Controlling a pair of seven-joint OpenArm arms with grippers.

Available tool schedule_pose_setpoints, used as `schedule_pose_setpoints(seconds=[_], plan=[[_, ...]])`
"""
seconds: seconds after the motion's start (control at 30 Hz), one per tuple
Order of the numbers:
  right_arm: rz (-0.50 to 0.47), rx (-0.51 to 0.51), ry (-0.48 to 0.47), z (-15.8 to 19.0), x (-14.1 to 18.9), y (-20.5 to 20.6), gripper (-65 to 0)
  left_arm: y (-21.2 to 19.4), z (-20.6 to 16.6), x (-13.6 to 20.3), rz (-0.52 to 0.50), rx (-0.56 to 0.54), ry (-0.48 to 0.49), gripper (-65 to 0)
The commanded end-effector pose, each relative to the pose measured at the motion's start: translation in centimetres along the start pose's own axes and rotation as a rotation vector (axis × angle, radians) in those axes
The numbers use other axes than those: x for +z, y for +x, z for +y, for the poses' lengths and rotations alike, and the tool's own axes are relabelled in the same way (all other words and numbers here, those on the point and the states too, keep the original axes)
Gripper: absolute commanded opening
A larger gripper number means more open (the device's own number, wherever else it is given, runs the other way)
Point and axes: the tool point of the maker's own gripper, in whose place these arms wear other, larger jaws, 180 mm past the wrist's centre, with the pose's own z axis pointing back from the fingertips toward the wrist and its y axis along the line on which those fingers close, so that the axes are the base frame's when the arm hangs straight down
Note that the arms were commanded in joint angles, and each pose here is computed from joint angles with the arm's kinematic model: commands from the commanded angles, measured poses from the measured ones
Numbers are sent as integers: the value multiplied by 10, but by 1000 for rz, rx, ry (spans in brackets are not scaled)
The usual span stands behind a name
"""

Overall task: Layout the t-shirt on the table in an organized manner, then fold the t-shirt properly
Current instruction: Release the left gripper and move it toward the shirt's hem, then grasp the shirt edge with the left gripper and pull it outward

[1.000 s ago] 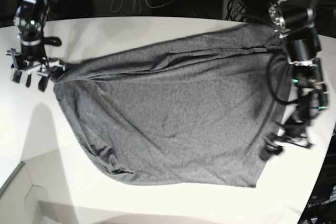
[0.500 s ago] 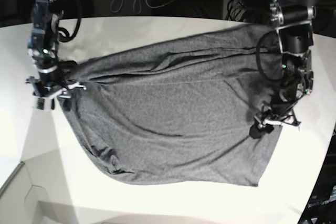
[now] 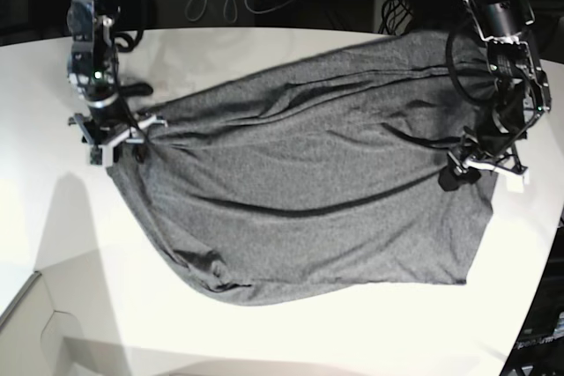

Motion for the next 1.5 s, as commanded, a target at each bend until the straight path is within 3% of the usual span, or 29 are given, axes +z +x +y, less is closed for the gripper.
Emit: schedule_pose_setpoints(seconds=[0.0,0.1,0.17,0.4,0.53,0.7,0.83,1.03,1.3,1.47], plan=[[32,10,-6,-5,5,-10,-339,21,-7,4,-52,-26,-16,-219],[64,34,-16,-15,16,-24,-340,35,-17,7,-93,-51,-34,-219],[35,50,-17,-18,19,-12,-340,48,-27,5,-118,-61,-52,-219],[-220,84,-59,-30,34,91,-339,44,-17,-11,-86,1,-38,-219],[-316,81,-49,-25,22,137,-338,28,-1,-13,-46,36,-8,-219],[-332,88,26,5,-19,169,-323,10,11,-8,-7,50,14,-219],[-270,119,98,37,-54,167,-271,-3,15,0,9,32,23,-219],[-141,126,181,80,-80,122,-269,-10,10,23,-5,-45,21,-219],[-28,101,198,89,-68,58,-270,10,-38,52,-116,7,-164,-219],[-27,126,191,77,-50,44,-270,59,-24,52,-243,80,-145,-217]])
